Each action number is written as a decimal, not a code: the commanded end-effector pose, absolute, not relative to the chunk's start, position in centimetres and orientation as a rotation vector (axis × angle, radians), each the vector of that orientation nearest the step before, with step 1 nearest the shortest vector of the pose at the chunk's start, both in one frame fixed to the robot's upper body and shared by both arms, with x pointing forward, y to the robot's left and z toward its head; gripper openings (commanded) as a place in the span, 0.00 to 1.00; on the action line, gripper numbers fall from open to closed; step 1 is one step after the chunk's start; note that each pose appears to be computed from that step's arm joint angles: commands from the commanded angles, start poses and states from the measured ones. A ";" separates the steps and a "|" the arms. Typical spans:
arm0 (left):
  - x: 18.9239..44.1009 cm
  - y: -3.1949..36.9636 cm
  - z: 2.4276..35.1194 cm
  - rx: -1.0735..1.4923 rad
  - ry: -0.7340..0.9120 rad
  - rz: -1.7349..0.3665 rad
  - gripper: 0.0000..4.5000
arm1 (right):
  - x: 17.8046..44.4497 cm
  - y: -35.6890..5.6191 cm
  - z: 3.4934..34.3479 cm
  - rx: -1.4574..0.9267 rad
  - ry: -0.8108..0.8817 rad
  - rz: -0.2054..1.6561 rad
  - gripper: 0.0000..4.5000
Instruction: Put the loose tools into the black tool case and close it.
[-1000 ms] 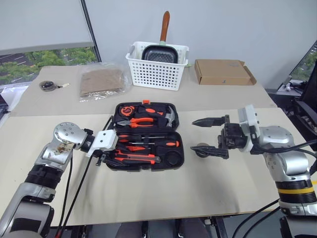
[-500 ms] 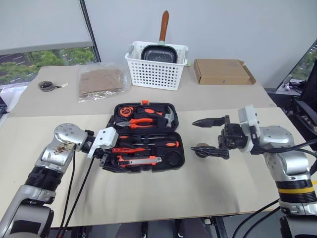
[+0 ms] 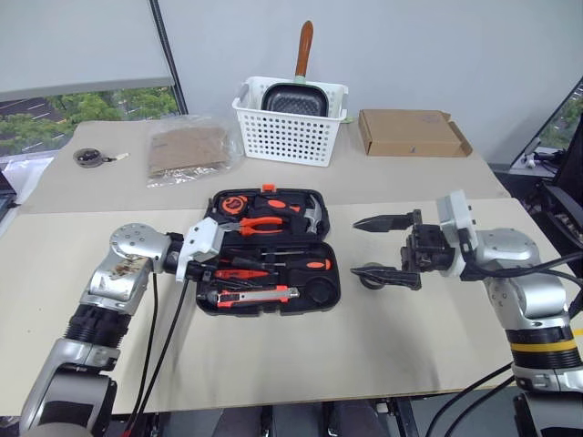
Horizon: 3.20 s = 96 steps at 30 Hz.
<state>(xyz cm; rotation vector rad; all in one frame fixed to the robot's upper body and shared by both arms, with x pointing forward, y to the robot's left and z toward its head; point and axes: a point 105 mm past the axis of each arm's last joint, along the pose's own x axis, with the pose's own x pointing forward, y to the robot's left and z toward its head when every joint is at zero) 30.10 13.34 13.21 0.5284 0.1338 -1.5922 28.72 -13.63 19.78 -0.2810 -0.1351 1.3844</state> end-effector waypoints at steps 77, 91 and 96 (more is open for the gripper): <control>25.6 14.2 18.2 0.404 0.127 -1.456 1.00 | 30.8 -11.9 15.4 -0.682 0.207 1.247 0.01; 24.1 16.6 16.5 0.361 0.182 -1.361 1.00 | 27.3 -7.3 13.6 -0.666 0.272 1.487 0.01; 23.9 16.8 15.9 0.358 0.183 -1.354 1.00 | 27.9 -7.5 12.6 -0.698 0.295 1.464 0.01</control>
